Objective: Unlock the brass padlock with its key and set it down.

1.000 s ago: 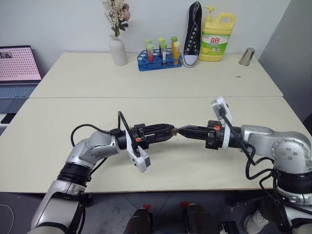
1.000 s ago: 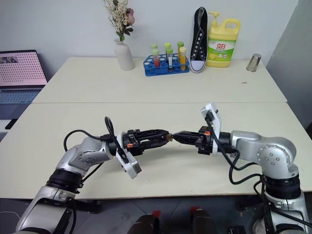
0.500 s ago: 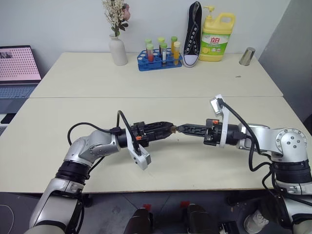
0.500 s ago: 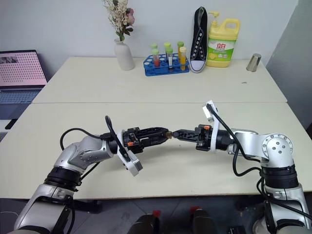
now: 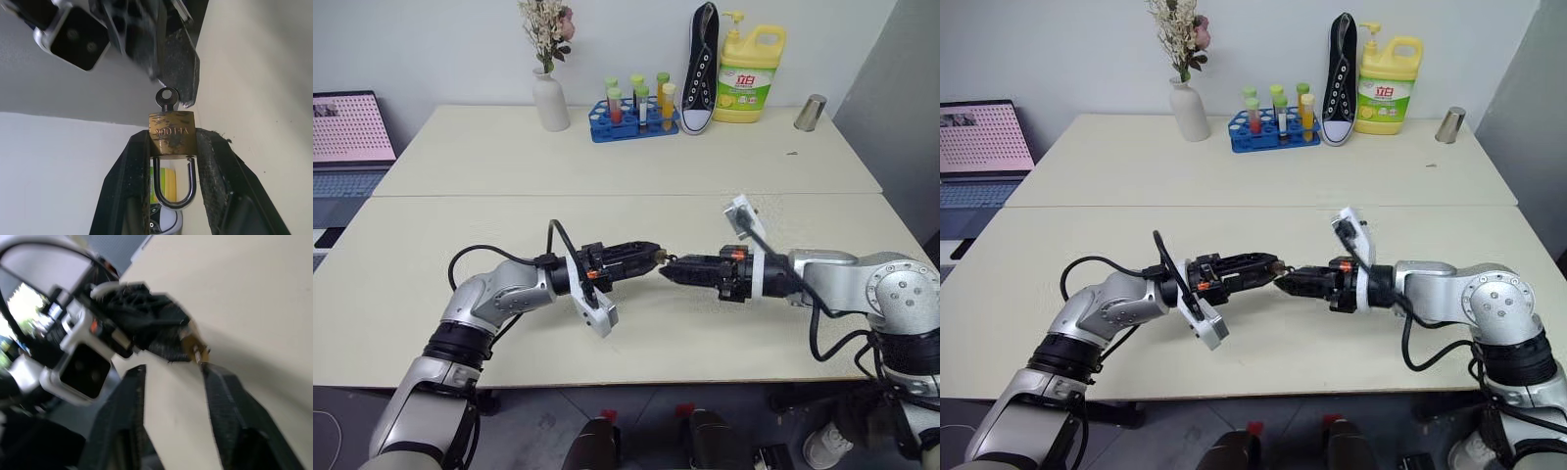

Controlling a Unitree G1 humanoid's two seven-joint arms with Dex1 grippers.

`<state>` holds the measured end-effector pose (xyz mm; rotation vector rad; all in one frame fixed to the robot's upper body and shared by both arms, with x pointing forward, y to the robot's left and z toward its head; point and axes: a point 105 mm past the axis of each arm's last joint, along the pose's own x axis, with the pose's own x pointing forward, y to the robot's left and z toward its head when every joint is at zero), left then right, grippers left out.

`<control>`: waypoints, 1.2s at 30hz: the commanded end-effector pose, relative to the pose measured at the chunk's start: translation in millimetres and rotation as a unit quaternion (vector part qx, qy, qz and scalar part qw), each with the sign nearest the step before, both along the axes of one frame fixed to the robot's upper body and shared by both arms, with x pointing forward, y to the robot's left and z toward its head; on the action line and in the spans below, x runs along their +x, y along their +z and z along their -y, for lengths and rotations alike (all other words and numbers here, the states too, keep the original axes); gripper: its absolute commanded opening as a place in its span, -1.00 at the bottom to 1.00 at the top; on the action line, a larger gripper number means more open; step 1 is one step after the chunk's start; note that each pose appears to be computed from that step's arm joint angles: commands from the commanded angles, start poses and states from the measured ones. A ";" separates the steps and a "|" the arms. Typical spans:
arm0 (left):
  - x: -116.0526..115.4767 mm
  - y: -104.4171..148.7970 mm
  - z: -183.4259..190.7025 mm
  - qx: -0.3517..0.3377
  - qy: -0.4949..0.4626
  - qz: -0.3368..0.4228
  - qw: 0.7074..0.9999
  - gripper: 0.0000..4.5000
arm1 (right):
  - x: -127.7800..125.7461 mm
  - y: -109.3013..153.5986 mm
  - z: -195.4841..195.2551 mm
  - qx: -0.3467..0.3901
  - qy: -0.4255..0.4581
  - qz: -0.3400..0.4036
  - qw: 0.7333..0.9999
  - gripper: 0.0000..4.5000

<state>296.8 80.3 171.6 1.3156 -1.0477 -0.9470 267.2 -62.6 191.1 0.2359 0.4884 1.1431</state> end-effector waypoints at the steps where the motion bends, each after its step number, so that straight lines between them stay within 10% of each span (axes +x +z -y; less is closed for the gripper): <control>1: -1.7 14.2 2.0 -0.020 -0.008 0.011 1.000 -0.58 | 10.0 9.6 16.9 -0.051 -0.006 0.132 0.990 0.38; 22: -5.5 13.8 6.4 -0.020 -0.024 0.000 0.999 -0.58 | 13.4 7.1 -8.2 0.005 0.019 0.171 0.985 0.38; 32: -6.3 12.0 5.9 -0.020 -0.024 -0.003 0.999 -0.58 | 11.1 6.7 -11.8 0.010 0.033 0.171 0.985 -0.95; 36: -6.7 11.4 5.7 -0.022 -0.025 -0.005 0.999 -0.58 | 11.1 7.3 -12.1 0.009 0.035 0.174 0.984 -0.94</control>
